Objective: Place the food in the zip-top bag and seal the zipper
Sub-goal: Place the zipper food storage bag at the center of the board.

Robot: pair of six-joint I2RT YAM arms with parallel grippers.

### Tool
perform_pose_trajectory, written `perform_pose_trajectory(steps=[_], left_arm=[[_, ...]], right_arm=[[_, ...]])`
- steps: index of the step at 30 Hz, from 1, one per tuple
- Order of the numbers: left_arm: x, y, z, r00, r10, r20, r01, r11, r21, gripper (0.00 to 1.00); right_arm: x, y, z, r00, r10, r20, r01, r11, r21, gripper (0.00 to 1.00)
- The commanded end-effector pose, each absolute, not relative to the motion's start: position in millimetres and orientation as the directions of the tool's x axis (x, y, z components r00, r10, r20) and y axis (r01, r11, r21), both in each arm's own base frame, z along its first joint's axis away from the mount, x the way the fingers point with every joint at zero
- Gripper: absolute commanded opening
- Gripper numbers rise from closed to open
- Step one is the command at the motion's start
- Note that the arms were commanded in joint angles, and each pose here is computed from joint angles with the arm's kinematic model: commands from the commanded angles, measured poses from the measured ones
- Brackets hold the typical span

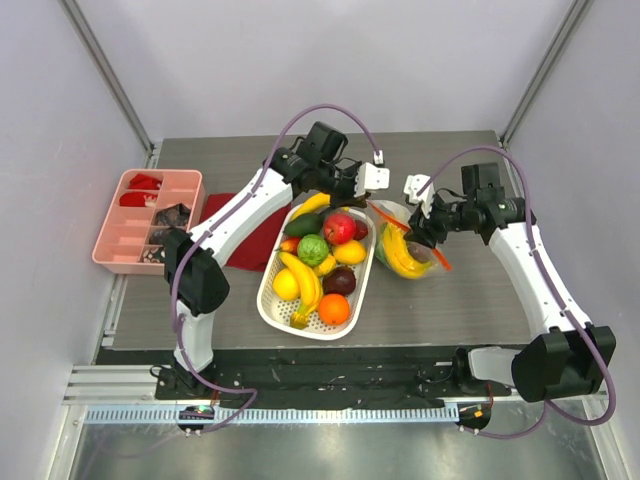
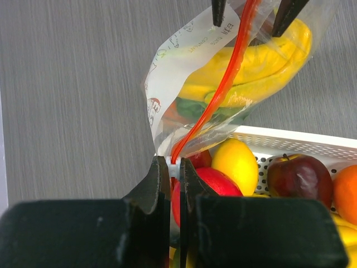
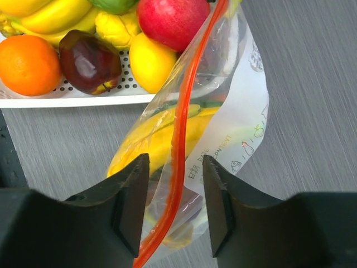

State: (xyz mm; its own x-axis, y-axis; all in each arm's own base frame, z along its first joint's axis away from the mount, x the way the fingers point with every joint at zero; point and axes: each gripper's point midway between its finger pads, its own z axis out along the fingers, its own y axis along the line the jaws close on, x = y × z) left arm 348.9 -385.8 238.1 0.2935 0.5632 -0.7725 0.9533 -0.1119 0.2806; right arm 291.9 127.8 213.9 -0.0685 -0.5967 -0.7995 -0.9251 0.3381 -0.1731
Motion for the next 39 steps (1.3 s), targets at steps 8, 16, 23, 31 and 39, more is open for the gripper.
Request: perform_pose_trajectory(steps=[8,16,23,31,39], left_arm=[[363,-380,274,0.257,0.516,-0.817,0.959,-0.028,0.283,0.0],[368,-360,260,0.264,0.556,-0.788,0.955,-0.038,0.294,0.04],[369,-357,265,0.255,0.547,-0.798,0.957,-0.024,0.289,0.27],[364,-358,307,0.2,0.465,-0.862,0.959,0.087,0.269,1.0],[374,-337,315,0.075,0.434,-0.898,0.956,0.224,0.188,1.0]], right_arm=[[284,127,204,-0.051,-0.644,-0.763,-0.93,0.309,-0.198,0.01],[289,104,215,-0.05,-0.681,-0.731,-0.901,0.347,-0.261,0.01],[297,91,229,-0.04,-0.683,-0.729,-0.876,0.375,-0.303,0.01],[342,45,261,-0.014,-0.692,-0.722,-0.793,0.447,-0.414,0.01],[397,14,305,0.103,-0.722,-0.685,-0.708,0.431,-0.56,0.01]])
